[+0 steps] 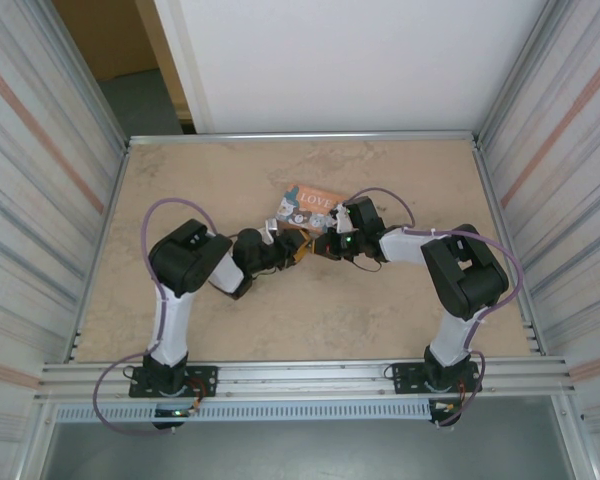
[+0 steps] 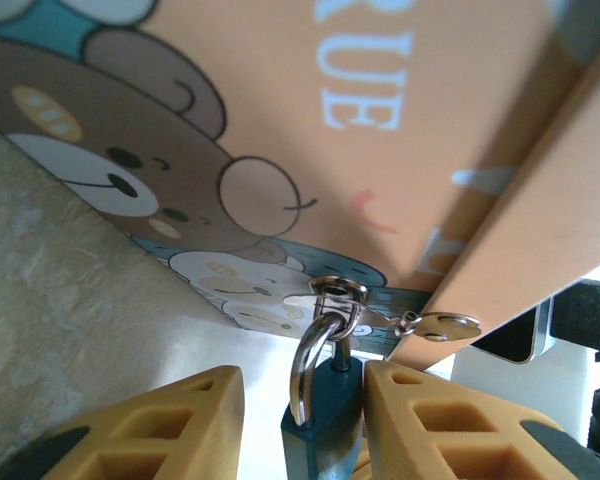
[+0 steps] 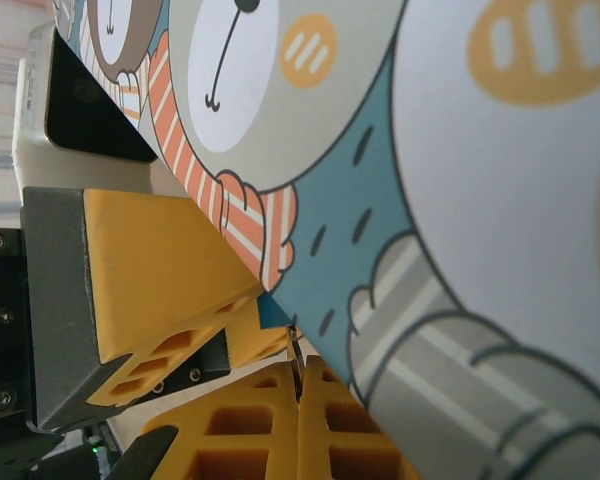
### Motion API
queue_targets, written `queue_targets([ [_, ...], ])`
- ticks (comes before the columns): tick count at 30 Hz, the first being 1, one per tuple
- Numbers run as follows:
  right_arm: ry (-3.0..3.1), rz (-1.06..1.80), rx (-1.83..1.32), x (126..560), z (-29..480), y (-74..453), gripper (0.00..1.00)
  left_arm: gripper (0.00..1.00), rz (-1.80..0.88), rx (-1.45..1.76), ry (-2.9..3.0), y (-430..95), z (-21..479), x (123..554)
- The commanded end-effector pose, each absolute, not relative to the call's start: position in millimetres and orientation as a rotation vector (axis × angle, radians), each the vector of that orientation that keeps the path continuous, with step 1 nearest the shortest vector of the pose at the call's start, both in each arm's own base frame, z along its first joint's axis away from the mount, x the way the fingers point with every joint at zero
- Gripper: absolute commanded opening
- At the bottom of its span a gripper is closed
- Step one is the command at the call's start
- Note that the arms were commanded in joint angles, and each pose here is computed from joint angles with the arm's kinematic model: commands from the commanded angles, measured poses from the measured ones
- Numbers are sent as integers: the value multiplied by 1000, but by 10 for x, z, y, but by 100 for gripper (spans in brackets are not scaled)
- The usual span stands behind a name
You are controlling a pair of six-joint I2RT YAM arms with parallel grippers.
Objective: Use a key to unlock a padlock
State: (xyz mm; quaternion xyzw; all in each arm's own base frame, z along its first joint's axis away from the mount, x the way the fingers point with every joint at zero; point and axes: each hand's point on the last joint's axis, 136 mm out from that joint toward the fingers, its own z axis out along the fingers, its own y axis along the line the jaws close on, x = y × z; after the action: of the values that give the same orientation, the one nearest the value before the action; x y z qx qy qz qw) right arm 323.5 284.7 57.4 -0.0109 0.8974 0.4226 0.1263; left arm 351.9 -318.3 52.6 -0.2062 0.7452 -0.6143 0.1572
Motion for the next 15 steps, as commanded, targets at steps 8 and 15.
queue_targets([
  [8,2563,1307,-44,3252,824,2950,0,25,-1775,-600,2095,-3212,572,3557],
  [15,2550,1304,-33,3265,855,2920,7,14,-1755,-571,2092,-3198,628,3550],
])
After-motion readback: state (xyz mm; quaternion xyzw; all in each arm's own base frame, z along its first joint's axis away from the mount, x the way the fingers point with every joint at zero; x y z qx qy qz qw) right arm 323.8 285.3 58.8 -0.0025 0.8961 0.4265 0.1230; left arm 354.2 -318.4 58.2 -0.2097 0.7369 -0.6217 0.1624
